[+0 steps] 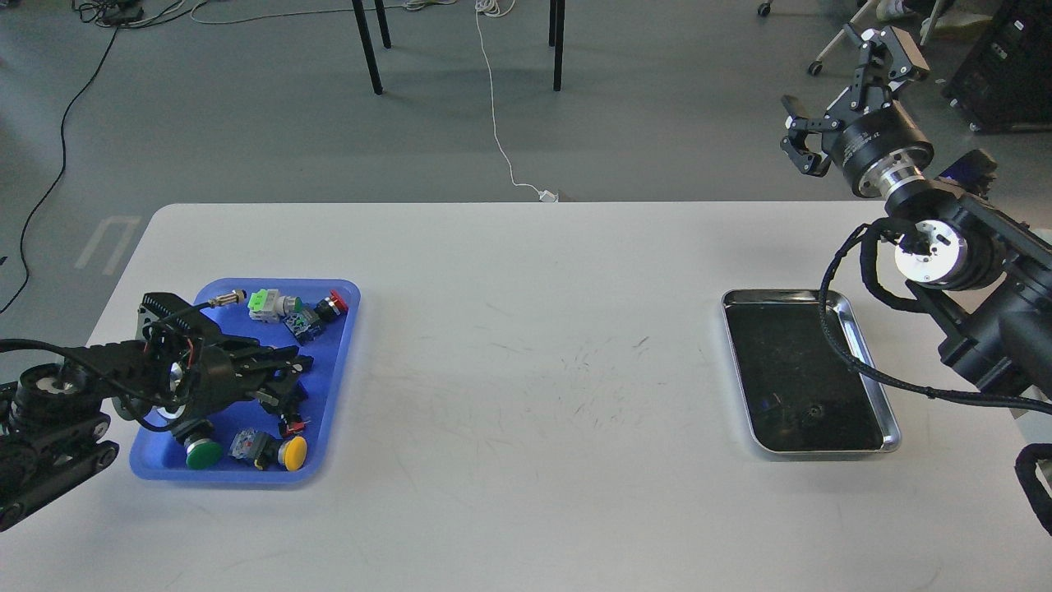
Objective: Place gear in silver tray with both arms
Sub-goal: 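Reach the left gripper into the blue tray and grasp another black gear, then lift the second gear and carry it toward the table center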
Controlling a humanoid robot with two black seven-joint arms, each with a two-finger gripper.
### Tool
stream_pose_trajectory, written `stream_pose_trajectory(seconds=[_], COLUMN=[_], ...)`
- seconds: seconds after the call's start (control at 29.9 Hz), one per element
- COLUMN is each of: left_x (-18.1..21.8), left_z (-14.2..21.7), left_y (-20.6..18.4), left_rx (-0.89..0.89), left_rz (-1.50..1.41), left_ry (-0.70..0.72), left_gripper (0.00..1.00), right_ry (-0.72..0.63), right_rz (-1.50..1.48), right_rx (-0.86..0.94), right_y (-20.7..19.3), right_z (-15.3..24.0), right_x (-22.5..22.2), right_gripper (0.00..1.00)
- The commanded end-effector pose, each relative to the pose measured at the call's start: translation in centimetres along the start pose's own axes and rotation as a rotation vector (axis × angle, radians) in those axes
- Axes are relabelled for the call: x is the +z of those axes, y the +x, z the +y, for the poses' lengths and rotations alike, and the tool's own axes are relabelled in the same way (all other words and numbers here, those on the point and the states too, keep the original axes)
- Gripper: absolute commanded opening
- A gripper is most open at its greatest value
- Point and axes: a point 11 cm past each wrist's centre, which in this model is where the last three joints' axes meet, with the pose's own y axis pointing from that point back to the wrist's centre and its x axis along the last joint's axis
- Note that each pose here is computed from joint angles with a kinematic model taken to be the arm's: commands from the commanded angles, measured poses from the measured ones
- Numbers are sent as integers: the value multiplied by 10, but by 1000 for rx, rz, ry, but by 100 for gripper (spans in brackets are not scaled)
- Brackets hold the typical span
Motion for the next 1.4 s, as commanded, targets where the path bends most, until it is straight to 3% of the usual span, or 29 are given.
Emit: stream_pose_trajectory(seconds=[0.0, 0.27, 0.5, 0.7, 0.8, 1.07, 1.37], left_x=[-14, -26, 0, 41, 77, 153, 245], left_z=[14, 36, 44, 41, 19, -28, -71], left_y=[16, 41, 80, 137, 156, 171, 165], left_rx=[32, 96, 176, 244, 246, 188, 117], left_rz=[-13, 29, -13, -71, -88, -120, -228], left_ry=[27, 39, -40, -161, -250, -356, -468], left_gripper=[21, 21, 21, 22, 21, 21, 22], right_ry=[4, 6, 8, 20, 67, 121, 140], right_rz=[1, -1, 0, 16, 51, 81, 82], right_rx=[0, -1, -3, -15, -18, -43, -119], right_y=[0, -1, -1, 3, 7, -12, -54], right_z=[0, -1, -1, 1, -2, -18, -38], right_x=[-2, -2, -3, -15, -48, -87, -96], right_gripper=[100, 100, 100, 100, 100, 100, 100])
